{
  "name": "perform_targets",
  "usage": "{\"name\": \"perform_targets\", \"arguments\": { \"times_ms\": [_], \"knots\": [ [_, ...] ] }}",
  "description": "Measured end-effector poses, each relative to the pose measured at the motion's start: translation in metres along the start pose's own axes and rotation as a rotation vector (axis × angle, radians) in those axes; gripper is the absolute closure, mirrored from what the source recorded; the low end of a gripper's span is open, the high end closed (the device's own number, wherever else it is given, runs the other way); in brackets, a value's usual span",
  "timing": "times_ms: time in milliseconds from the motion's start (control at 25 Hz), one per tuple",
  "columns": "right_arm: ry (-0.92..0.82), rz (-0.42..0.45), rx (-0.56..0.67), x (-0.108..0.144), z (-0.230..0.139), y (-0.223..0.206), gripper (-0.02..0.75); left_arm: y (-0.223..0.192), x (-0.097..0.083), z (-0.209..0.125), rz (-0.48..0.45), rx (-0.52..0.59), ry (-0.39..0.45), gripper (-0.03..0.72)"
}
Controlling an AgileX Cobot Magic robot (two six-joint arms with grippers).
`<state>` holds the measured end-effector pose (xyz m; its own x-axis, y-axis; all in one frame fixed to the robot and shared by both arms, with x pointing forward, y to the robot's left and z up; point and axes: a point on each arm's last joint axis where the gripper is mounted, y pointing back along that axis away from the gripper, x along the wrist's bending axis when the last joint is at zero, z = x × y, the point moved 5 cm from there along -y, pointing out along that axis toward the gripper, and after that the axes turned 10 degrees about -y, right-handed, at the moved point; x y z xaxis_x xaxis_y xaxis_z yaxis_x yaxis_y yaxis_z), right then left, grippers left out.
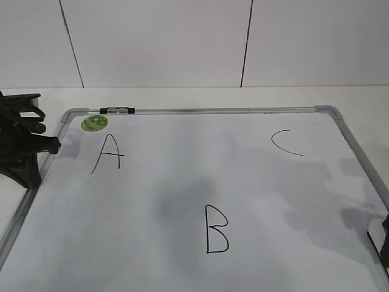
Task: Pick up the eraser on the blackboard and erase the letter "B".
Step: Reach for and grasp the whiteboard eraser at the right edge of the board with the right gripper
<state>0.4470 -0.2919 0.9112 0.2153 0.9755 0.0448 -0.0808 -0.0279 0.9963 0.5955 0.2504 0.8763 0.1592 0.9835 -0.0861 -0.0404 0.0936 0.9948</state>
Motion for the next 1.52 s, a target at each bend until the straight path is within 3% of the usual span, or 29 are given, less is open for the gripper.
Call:
{"name": "perform_targets", "arguments": {
  "times_ms": [640, 960, 1520],
  "knots": [
    [-0.005, -0.007, 0.047, 0.0024, 0.0083, -0.0082, 0.095, 0.0003, 0.0, 0.0002, 0.0, 0.0, 0.0, 0.665],
    [-0.006, -0.006, 0.05, 0.0026, 0.008, -0.0081, 0.148, 0.0003, 0.0, 0.0002, 0.0, 0.0, 0.0, 0.664],
    [-0.015, 0.007, 0.052, 0.0044, 0.0077, -0.0081, 0.111, 0.0003, 0.0, 0.0002, 0.0, 0.0, 0.0, 0.664]
  ]
}}
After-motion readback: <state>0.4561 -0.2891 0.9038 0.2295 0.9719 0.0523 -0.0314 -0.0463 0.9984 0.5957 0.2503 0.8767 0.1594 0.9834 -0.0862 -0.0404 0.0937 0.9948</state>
